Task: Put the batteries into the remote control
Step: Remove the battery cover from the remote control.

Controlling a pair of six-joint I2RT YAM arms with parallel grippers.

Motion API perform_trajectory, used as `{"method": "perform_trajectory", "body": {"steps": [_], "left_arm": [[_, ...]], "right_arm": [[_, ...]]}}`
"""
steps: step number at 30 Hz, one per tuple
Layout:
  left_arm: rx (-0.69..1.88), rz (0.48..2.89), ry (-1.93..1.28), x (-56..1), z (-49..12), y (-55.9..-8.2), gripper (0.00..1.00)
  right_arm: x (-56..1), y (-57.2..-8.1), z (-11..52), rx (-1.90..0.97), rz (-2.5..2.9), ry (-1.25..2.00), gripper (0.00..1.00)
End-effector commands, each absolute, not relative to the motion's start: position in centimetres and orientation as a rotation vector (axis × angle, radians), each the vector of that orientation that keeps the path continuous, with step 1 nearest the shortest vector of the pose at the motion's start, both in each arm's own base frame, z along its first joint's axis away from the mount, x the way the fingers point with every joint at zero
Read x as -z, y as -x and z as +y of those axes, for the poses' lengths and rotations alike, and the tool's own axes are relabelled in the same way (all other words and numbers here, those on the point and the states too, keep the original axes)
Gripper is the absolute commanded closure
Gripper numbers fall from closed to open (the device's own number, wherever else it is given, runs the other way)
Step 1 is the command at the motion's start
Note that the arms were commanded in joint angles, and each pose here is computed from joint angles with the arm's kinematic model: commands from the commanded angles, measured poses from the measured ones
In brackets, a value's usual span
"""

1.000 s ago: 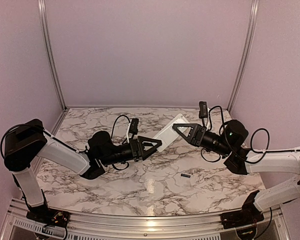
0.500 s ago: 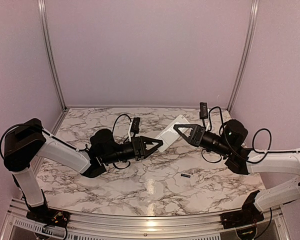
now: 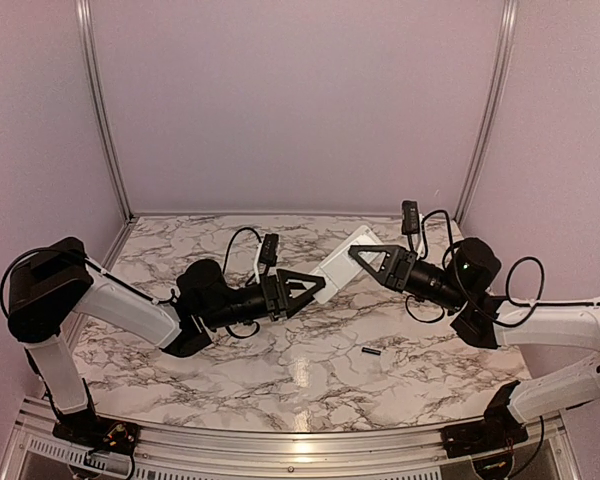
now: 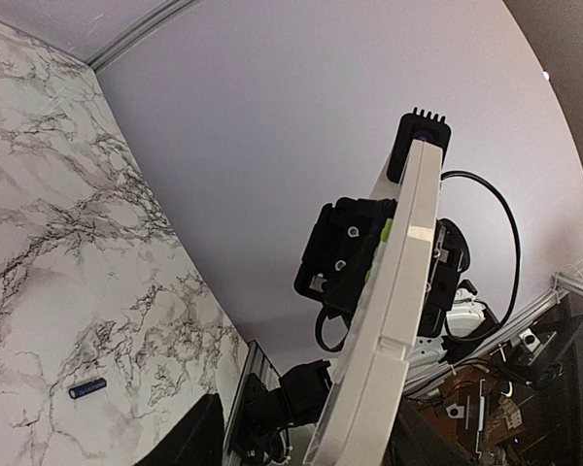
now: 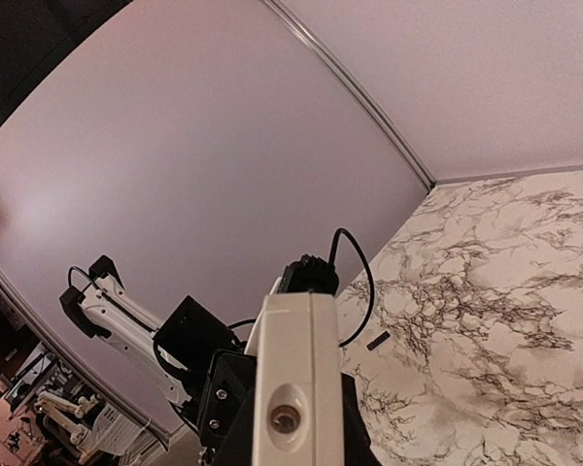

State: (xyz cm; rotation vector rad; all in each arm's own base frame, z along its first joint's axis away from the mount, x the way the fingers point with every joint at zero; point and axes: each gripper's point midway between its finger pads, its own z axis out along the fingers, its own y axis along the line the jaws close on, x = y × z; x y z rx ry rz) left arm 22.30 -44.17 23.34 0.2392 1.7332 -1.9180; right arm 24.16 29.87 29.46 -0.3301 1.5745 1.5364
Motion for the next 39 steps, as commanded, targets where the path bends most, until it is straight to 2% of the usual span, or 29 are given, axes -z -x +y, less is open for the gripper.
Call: {"method": "perform_trajectory", "body": {"steps": [1,8,14,18,23,35,39], "left_arm": [[1.813,1.836,-0.181,-21.8,-44.5,-23.8,0.43],[1.737,1.917,-0.134,-20.7,-44.5,-24.6,0.47],[1.75,1.943,-0.124,-19.5,-44.1,-24.3,0.61],[1.752,1.951,-0.122,-19.1,-44.1,-24.2,0.6],[1.75,1.953,-0.114,-18.9,-43.9,-24.3,0.5],[1.739,1.975,-0.096,-18.2,-43.4,-24.3,0.65],[1.73,1.97,-0.076,-18.2,-43.1,-24.4,0.65]], "right_arm": [[-31.6,-23.9,29.9,-1.566,1.492,0.365,1.0],[-31.5,-24.2,29.8,-1.522,1.507,0.36,1.0],[-31.9,-24.3,29.7,-1.506,1.497,0.367,1.0],[-32.4,-24.1,29.6,-1.511,1.484,0.369,1.0],[-33.0,-23.9,29.5,-1.51,1.468,0.377,1.0],[-33.5,-24.0,29.1,-1.479,1.462,0.375,1.0],[-33.6,-24.2,28.9,-1.471,1.46,0.358,1.0]]}}
